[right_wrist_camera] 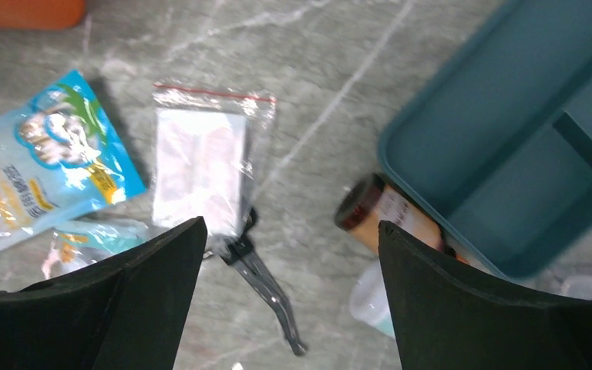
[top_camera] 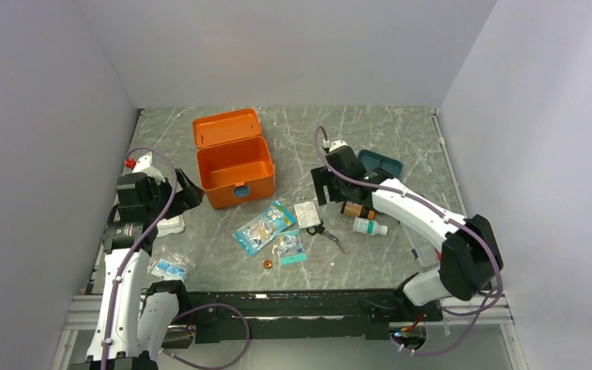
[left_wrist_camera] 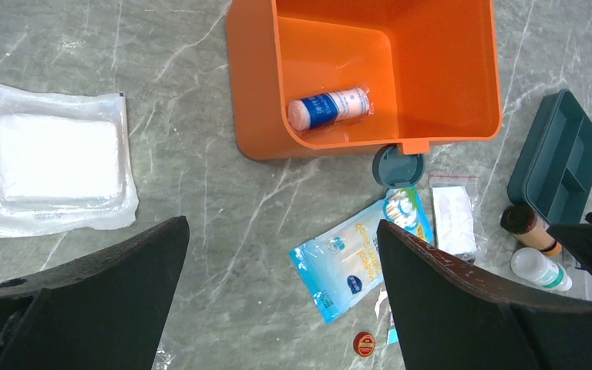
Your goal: Organize the medicine kit
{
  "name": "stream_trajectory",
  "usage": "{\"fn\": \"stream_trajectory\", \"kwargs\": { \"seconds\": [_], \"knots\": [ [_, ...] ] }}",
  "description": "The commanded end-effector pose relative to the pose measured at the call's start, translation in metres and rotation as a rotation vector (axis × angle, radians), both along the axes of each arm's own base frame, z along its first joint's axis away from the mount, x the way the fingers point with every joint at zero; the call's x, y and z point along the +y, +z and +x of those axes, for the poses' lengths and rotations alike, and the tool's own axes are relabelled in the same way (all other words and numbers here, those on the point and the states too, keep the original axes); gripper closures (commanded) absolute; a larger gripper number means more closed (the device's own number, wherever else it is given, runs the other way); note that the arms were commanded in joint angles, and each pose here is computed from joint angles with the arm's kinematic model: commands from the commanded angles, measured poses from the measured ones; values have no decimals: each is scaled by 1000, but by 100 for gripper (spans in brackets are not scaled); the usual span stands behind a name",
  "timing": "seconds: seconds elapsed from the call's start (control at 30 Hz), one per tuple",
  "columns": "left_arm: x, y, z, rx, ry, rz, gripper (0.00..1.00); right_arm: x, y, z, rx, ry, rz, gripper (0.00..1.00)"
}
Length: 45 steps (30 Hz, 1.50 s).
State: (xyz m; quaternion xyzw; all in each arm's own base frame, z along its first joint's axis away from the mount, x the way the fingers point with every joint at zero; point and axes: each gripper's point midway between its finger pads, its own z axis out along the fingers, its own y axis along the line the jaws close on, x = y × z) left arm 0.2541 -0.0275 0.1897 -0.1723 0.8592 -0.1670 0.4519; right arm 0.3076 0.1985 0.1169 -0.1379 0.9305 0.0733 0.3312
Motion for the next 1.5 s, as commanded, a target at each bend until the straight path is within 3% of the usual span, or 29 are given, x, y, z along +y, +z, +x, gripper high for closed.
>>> {"fn": "stream_trajectory", "kwargs": {
  "seconds": [0.0,0.27,0.47,0.63,1.07,1.47],
  "knots": [
    [-5,13,6,-54,-31,-13,1,-40,7,-11,-38,-75,-119,15],
    [-8,16,4,-65,-43,-11,1,-62,-1,-13,-102,26,-250,6],
    [-12,19,2,-77,-59,-7,1,-56,-15,-17,-72,192,-293,5],
    [-17,20,1,-83,-79,-13,1,-57,-27,-13,-7,267,-383,6],
    [-23,26,-4,-104,-101,15,1,-59,-51,-5,-6,463,-523,8],
    [-25,25,-4,-97,-110,17,1,-67,-73,-2,20,527,-641,15]
  ]
}}
